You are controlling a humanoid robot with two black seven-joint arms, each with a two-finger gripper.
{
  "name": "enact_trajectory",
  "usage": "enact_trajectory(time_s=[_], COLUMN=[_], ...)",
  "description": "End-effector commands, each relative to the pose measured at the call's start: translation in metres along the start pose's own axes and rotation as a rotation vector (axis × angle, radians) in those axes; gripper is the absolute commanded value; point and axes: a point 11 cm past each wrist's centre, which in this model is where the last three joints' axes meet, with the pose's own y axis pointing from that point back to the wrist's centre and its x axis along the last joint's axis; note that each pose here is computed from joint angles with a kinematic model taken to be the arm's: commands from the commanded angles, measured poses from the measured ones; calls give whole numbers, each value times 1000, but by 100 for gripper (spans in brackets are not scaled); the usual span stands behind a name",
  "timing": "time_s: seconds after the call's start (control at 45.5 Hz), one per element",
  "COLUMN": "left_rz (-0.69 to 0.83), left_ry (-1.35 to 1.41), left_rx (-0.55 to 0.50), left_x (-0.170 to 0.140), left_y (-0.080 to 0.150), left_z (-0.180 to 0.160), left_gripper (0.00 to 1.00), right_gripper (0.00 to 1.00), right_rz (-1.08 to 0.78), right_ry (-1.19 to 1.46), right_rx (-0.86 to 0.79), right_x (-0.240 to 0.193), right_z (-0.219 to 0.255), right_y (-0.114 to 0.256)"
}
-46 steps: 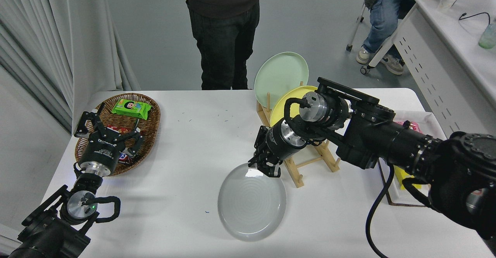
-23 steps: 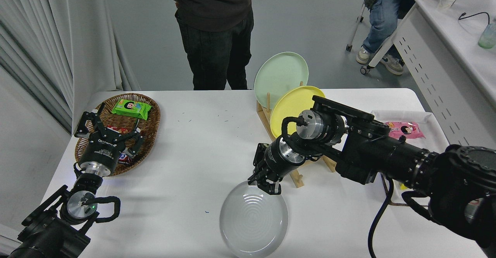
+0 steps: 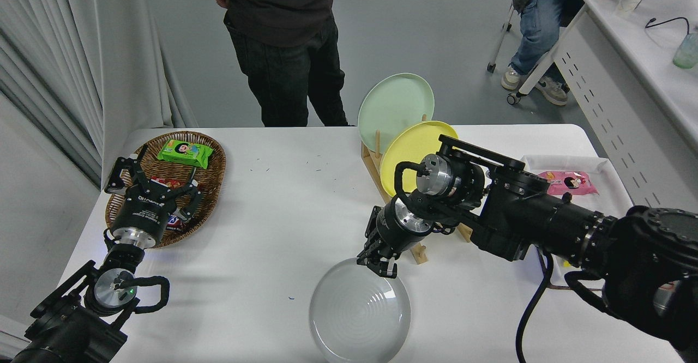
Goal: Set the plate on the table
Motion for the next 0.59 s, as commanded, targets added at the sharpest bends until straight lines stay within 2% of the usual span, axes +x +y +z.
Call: enact_trajectory(time_s=[0.0,0.571], left_rz=[0,0], left_ry=[0,0], left_rx=[0,0], left_x=[0,0], left_y=[0,0], left_z=[0,0], left_gripper=[98,98], right_gripper=[0,0], right_rz=[-18,-54], right_ry=[-31,-29], right_rx=[4,65], right_x=[-2,-7], right_z=[-2,-16], right_y=[3,15])
